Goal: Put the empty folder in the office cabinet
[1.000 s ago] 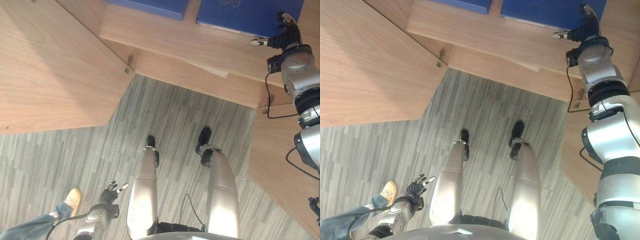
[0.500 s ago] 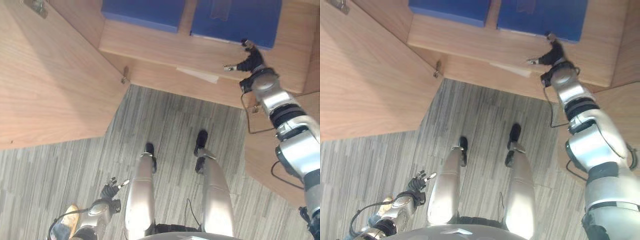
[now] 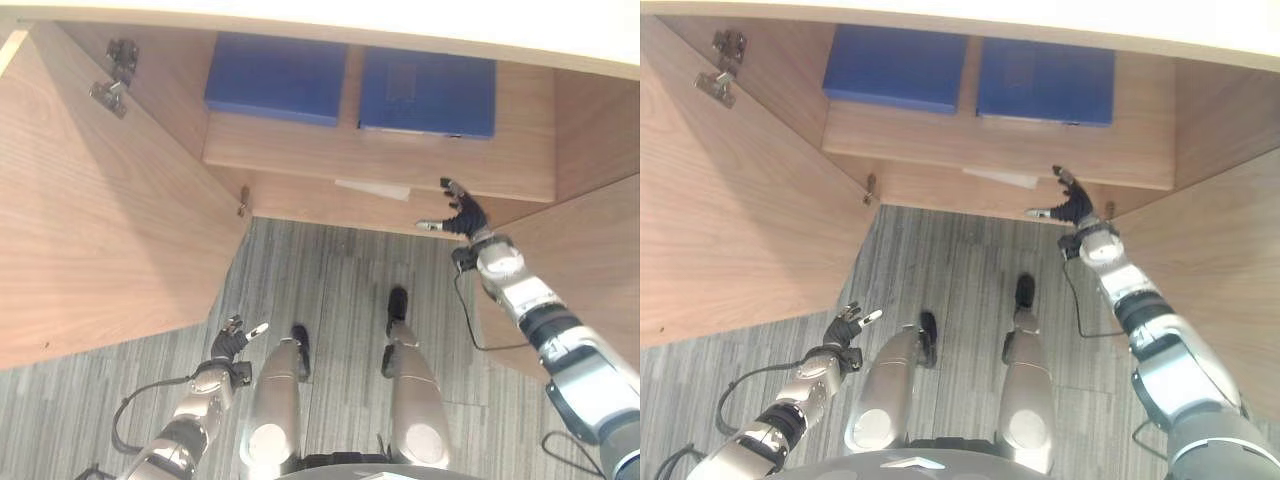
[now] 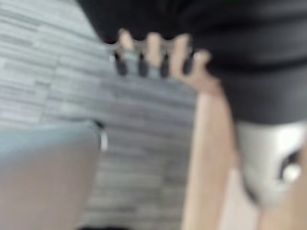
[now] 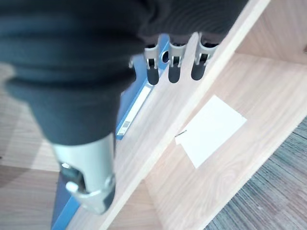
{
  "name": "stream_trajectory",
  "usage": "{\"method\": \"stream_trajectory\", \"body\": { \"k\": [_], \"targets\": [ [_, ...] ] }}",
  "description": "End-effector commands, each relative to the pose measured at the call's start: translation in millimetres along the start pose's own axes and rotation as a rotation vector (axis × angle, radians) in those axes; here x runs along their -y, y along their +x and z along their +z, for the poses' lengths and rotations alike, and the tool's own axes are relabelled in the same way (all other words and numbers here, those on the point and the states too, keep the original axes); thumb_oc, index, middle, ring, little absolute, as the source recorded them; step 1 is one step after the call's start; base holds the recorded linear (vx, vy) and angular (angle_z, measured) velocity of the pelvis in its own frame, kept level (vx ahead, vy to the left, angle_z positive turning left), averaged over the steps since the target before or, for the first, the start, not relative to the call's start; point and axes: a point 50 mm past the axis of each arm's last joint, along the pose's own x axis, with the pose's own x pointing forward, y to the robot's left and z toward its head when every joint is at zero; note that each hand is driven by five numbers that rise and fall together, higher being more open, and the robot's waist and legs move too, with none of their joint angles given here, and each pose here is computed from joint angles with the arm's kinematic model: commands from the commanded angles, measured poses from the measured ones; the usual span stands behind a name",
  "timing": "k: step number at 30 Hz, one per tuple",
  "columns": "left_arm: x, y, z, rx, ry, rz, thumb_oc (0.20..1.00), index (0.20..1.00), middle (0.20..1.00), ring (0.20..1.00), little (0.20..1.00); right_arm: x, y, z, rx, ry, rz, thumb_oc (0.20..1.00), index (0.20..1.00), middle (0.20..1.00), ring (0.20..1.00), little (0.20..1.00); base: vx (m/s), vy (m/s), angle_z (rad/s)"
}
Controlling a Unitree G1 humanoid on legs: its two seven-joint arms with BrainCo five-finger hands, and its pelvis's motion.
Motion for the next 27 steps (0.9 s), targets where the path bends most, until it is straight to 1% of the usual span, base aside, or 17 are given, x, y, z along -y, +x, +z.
{"method": "stream_trajectory", "body": {
  "k": [1, 2, 3, 7, 10, 11, 12, 17, 18, 19, 20, 21, 23, 24, 25, 26, 27],
  "targets": [
    [2.0, -4.8, -22.9, -0.075, -0.009, 0.043, 1.000, 1.000, 1.000, 1.000, 1.000, 21.9, -3.3, 22.7, 0.129, -0.006, -0.100, 1.000, 1.000, 1.000, 1.000, 1.000, -0.19, 0.233, -0.04],
    [2.2, -4.8, -25.2, -0.089, -0.028, 0.043, 1.000, 1.000, 1.000, 1.000, 1.000, 14.2, -8.7, 10.2, 0.095, 0.007, -0.092, 1.000, 1.000, 1.000, 1.000, 1.000, -0.17, 0.213, -0.01],
    [2.2, -4.8, -25.2, -0.089, -0.028, 0.043, 1.000, 1.000, 1.000, 1.000, 1.000, 14.2, -8.7, 10.2, 0.095, 0.007, -0.092, 1.000, 1.000, 1.000, 1.000, 1.000, -0.16, 0.207, -0.05],
    [-1.4, -10.5, -40.7, -0.136, -0.059, 0.064, 1.000, 1.000, 1.000, 1.000, 1.000, -4.3, -44.9, -52.8, -0.076, 0.084, -0.099, 1.000, 1.000, 1.000, 1.000, 1.000, -0.20, 0.235, -0.22],
    [-4.9, -16.3, -52.9, -0.172, -0.058, 0.058, 1.000, 1.000, 1.000, 1.000, 1.000, -13.6, -68.9, -88.3, -0.200, 0.177, -0.156, 1.000, 1.000, 1.000, 1.000, 1.000, -0.20, 0.168, -0.24],
    [-5.0, -16.9, -54.0, -0.174, -0.056, 0.056, 1.000, 1.000, 1.000, 1.000, 1.000, -14.8, -71.1, -91.7, -0.215, 0.192, -0.165, 1.000, 1.000, 1.000, 1.000, 1.000, -0.23, 0.174, -0.16],
    [-6.6, -20.5, -61.0, -0.192, -0.052, 0.038, 1.000, 1.000, 1.000, 1.000, 1.000, -19.9, -84.1, -108.9, -0.282, 0.244, -0.200, 1.000, 1.000, 1.000, 1.000, 1.000, -0.19, 0.149, -0.14],
    [-5.8, -22.9, -65.1, -0.191, -0.044, 0.018, 1.000, 1.000, 1.000, 1.000, 1.000, -22.2, -100.4, -128.4, -0.353, 0.308, -0.291, 1.000, 1.000, 1.000, 1.000, 1.000, -0.18, 0.114, -0.09],
    [-4.9, -22.5, -64.0, -0.181, -0.042, 0.011, 1.000, 1.000, 1.000, 1.000, 1.000, -22.4, -106.4, -134.6, -0.377, 0.333, -0.344, 1.000, 1.000, 1.000, 1.000, 1.000, -0.13, 0.085, -0.07],
    [-4.9, -22.5, -64.0, -0.181, -0.042, 0.011, 1.000, 1.000, 1.000, 1.000, 1.000, -22.4, -106.4, -134.6, -0.377, 0.333, -0.344, 1.000, 1.000, 1.000, 1.000, 1.000, -0.31, 0.215, -0.14],
    [-5.0, -21.8, -62.2, -0.173, -0.035, 0.008, 1.000, 1.000, 1.000, 1.000, 1.000, -19.5, -114.6, -143.8, -0.418, 0.381, -0.428, 1.000, 1.000, 1.000, 1.000, 1.000, -0.40, 0.251, -0.09],
    [-6.7, -23.3, -62.3, -0.161, 0.000, -0.012, 1.000, 1.000, 1.000, 1.000, 1.000, -16.5, -125.2, -154.3, -0.461, 0.467, -0.557, 1.000, 1.000, 1.000, 1.000, 1.000, -0.48, 0.289, -0.15],
    [-15.7, -31.5, -70.6, -0.170, 0.043, -0.034, 1.000, 1.000, 1.000, 1.000, 1.000, -9.4, -137.1, -164.1, -0.479, 0.526, -0.671, 1.000, 1.000, 1.000, 1.000, 1.000, -0.26, 0.141, -0.14],
    [-15.7, -31.5, -70.6, -0.170, 0.043, -0.034, 1.000, 1.000, 1.000, 1.000, 1.000, -9.4, -137.1, -164.1, -0.479, 0.526, -0.671, 1.000, 1.000, 1.000, 1.000, 1.000, -0.12, 0.096, -0.12],
    [-20.7, -37.2, -76.7, -0.182, 0.061, -0.038, 1.000, 1.000, 1.000, 1.000, 1.000, -4.0, -142.9, -167.9, -0.490, 0.548, -0.727, 1.000, 1.000, 1.000, 1.000, 1.000, -0.05, 0.207, -0.41],
    [-28.0, -51.9, -93.8, -0.223, 0.063, -0.032, 1.000, 1.000, 1.000, 1.000, 1.000, -1.5, -150.4, -172.2, -0.499, 0.578, -0.798, 1.000, 1.000, 1.000, 1.000, 1.000, -0.07, 0.243, -0.54],
    [-29.1, -55.3, -97.7, -0.232, 0.067, -0.028, 1.000, 1.000, 1.000, 1.000, 1.000, -1.6, -151.7, -172.4, -0.496, 0.589, -0.826, 1.000, 1.000, 1.000, 1.000, 1.000, -0.05, 0.247, -0.93]
  ]
}}
